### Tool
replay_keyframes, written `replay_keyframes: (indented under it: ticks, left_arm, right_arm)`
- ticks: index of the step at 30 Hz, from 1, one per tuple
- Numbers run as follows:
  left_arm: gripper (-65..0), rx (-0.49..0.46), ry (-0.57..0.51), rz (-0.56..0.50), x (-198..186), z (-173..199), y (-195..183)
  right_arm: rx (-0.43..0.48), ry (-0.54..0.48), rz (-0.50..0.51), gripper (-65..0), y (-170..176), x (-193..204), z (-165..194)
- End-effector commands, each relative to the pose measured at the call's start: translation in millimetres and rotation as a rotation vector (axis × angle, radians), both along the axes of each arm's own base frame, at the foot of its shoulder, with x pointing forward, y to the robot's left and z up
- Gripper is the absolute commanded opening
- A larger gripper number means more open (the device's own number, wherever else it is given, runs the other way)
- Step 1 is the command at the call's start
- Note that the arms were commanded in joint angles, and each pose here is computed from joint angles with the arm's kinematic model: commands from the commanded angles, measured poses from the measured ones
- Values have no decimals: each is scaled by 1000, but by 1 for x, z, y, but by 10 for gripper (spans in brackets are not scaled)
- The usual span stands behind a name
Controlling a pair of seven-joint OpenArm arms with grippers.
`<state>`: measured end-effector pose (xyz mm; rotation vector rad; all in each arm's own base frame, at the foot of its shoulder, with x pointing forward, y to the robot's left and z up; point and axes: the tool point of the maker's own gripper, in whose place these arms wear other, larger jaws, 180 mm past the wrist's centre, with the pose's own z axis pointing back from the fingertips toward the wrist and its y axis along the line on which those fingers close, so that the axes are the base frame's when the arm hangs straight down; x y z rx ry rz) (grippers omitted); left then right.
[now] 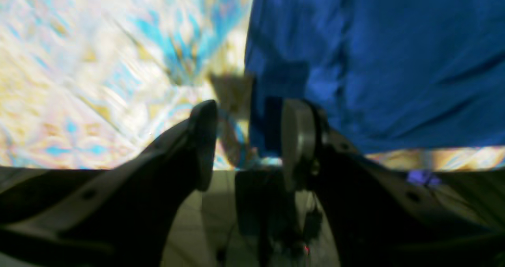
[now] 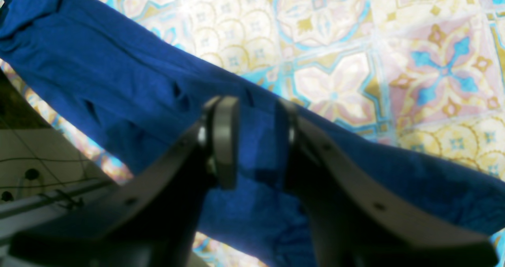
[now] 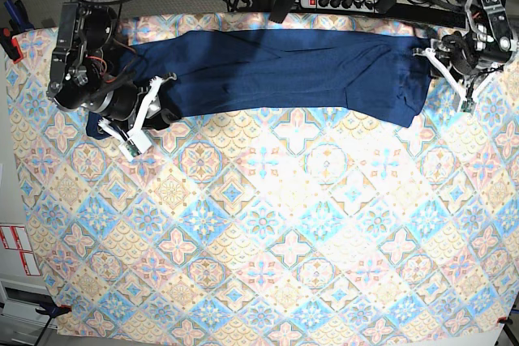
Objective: Fold the T-shirt properly
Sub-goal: 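Hold the band end with the left gripper and tuck the sleeve in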
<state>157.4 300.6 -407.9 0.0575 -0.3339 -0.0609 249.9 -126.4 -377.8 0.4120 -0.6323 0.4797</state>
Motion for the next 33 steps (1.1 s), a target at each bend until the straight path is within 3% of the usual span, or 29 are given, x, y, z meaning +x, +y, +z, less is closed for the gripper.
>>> replay_keyframes:
  ticks: [1,21,33]
  left_arm:
    - [-388,11,-13,-1,5,3,8]
    - [-388,-57,-16,81,25,-28,28]
    - [-388,-153,22,-7,28,-50,-29]
  right_arm:
    - [19,-45,2,-493,1,8,12]
    - [19,-46,0,-493,1,8,12]
    - [19,-47,0,-493,1,9,12]
